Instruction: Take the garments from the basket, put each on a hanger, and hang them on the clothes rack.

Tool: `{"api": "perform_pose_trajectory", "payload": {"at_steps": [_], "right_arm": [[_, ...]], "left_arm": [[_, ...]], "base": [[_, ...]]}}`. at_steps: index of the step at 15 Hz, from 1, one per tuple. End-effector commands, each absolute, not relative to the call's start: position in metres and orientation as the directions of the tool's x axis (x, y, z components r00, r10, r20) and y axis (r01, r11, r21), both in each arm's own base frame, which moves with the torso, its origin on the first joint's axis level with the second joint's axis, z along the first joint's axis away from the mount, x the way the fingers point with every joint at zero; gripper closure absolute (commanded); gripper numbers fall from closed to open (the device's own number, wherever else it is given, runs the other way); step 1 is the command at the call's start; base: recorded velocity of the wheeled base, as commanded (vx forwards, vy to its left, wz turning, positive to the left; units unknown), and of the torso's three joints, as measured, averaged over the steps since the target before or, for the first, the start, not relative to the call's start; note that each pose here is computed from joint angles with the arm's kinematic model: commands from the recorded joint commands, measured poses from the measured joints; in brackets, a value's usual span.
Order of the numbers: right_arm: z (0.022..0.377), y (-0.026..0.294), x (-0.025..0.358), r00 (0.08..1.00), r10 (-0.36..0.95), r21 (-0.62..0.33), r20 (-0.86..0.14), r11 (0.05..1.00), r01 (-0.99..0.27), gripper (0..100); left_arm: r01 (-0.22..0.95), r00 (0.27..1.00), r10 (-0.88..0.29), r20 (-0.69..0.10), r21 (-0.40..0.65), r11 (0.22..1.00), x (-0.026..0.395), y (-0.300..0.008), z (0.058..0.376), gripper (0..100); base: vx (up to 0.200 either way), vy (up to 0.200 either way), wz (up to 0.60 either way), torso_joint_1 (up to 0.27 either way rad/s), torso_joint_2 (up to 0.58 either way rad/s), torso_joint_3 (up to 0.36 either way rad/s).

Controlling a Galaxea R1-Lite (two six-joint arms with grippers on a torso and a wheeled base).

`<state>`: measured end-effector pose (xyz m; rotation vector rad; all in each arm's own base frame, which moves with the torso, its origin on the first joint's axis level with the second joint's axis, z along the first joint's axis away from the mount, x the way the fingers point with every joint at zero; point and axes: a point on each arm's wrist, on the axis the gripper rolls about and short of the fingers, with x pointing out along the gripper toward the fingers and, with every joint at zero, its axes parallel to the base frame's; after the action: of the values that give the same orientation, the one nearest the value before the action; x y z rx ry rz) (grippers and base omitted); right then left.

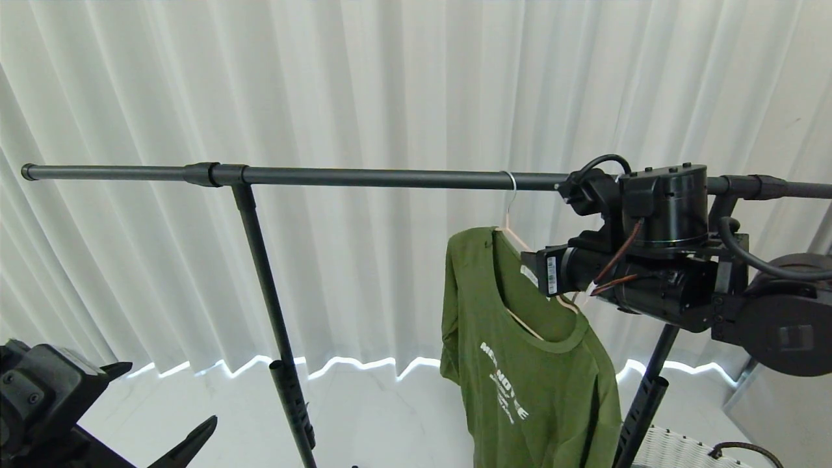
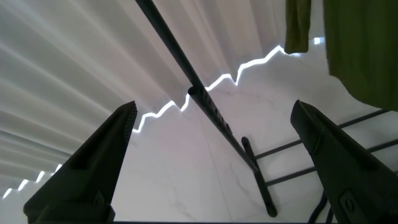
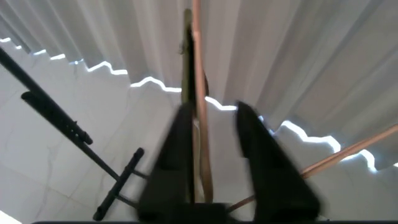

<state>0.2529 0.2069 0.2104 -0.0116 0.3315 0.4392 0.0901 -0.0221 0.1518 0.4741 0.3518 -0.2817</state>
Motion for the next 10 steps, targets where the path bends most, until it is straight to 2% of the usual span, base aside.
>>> {"api": "perform_pose_trajectory", "payload": {"at_steps": [1, 3, 6, 8, 10], "right_arm": [[0.218, 0.204, 0.249, 0.876, 0.384, 0.054, -0.293, 0.921, -0.386, 0], [0.233, 0.194, 0.233, 0.896, 0.368, 0.057, -0.251, 0.929, -0.365, 0], [0.256, 0.164, 0.198, 0.911, 0.372, 0.072, -0.176, 0.928, -0.365, 0], [0.258, 0.140, 0.179, 0.931, 0.332, 0.049, -0.154, 0.943, -0.328, 0], [0.253, 0.104, 0.162, 0.957, 0.253, -0.017, -0.139, 0.966, -0.258, 0]], "left_arm": [[0.337, 0.906, -0.182, -0.382, 0.392, 0.856, 0.089, -0.022, 0.153, 0], [0.336, 0.907, -0.182, -0.379, 0.392, 0.856, 0.090, -0.022, 0.154, 0], [0.333, 0.909, -0.181, -0.375, 0.393, 0.857, 0.091, -0.022, 0.156, 0], [0.328, 0.912, -0.179, -0.368, 0.394, 0.859, 0.091, -0.022, 0.158, 0], [0.319, 0.918, -0.174, -0.356, 0.400, 0.860, 0.091, -0.022, 0.161, 0]], "base": [[0.000, 0.000, 0.00, 0.000, 0.00, 0.000], [0.000, 0.000, 0.00, 0.000, 0.00, 0.000], [0.000, 0.000, 0.00, 0.000, 0.00, 0.000], [0.000, 0.000, 0.00, 0.000, 0.00, 0.000], [0.000, 0.000, 0.00, 0.000, 0.00, 0.000]]}}
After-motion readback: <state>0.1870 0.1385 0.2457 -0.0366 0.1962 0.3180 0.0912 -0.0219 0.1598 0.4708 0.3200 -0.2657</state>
